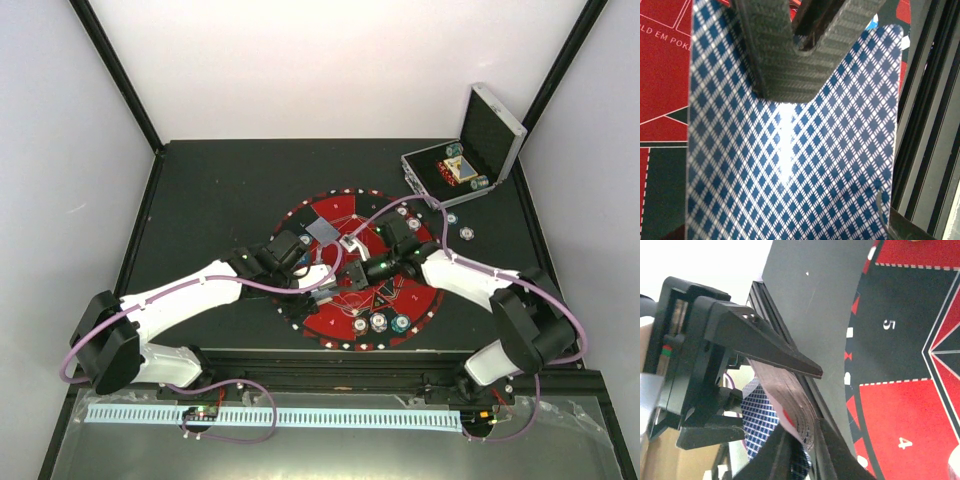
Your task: Distribute texas hold em gaming equipment
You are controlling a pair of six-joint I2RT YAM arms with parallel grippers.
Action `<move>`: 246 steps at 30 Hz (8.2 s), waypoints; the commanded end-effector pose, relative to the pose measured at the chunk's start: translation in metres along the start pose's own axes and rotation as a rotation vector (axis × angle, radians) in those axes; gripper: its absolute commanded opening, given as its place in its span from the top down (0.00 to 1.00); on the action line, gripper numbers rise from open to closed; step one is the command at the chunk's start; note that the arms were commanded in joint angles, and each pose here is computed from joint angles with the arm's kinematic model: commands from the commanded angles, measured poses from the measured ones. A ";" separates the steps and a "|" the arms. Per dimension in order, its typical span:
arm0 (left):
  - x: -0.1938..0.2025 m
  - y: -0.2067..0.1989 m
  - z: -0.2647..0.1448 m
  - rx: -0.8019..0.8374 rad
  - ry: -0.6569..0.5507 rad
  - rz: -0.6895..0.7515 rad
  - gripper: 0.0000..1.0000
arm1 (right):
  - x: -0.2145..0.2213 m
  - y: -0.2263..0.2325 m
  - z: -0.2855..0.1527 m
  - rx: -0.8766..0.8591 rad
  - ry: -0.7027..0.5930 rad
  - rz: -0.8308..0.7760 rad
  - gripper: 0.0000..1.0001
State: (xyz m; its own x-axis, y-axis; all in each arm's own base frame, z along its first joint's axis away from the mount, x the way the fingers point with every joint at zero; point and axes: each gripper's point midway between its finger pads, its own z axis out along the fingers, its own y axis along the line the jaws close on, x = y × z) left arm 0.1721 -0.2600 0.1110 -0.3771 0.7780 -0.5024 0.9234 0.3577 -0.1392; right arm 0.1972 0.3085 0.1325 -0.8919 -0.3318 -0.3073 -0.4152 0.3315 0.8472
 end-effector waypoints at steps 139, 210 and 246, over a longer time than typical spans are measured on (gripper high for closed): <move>-0.020 -0.019 -0.008 0.099 -0.075 0.023 0.63 | -0.003 0.031 0.006 -0.074 -0.051 -0.163 0.40; -0.022 -0.010 -0.020 0.022 -0.105 0.033 0.58 | -0.013 0.009 -0.044 0.265 -0.092 -0.177 0.99; -0.014 0.056 -0.054 -0.186 -0.172 -0.120 0.61 | -0.192 -0.116 -0.065 0.422 -0.863 0.439 0.99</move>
State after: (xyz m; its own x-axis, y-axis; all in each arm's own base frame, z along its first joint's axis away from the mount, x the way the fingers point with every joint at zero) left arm 0.2182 -0.2210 0.1420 -0.4708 0.6584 -0.5873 0.8408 0.5364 -0.0727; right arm 0.3944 0.2638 0.1040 -0.8086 0.4638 -0.3620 0.0603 0.6774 0.7331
